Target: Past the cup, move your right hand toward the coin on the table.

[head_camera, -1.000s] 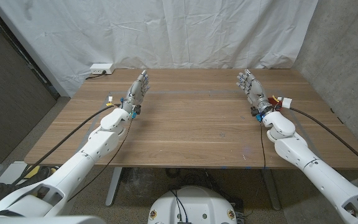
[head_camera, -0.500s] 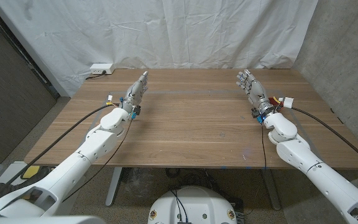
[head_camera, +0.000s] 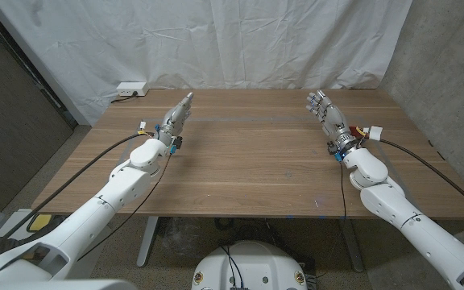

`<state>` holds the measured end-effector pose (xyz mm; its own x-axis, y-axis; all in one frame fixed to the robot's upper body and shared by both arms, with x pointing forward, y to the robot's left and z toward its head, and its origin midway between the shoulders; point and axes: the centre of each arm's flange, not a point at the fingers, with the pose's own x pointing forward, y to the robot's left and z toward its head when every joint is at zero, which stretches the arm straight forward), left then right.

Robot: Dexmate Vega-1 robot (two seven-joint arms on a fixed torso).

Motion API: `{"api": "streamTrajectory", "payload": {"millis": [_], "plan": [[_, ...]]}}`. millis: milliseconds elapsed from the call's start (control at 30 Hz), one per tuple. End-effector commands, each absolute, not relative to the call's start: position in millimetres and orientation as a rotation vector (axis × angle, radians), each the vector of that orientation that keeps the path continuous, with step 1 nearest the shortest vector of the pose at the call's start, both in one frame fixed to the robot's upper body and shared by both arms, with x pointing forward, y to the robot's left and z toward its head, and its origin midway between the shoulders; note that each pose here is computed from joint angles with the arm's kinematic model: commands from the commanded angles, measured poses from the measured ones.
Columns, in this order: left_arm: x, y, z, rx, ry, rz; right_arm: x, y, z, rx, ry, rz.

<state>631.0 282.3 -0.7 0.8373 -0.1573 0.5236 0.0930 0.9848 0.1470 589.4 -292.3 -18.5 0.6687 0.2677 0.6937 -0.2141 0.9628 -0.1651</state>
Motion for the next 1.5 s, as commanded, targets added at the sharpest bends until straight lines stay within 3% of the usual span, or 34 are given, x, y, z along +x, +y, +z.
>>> {"api": "streamTrajectory", "payload": {"millis": [33,1500], "plan": [[635.8,278.6,3.6,0.098,-0.593,-0.178,580.6,-294.8,-21.5,-0.074,-0.817,0.283],[647.5,269.0,6.9,0.091,-0.595,-0.244,553.5,-299.1,-36.9,-0.112,-0.879,0.318]]}}
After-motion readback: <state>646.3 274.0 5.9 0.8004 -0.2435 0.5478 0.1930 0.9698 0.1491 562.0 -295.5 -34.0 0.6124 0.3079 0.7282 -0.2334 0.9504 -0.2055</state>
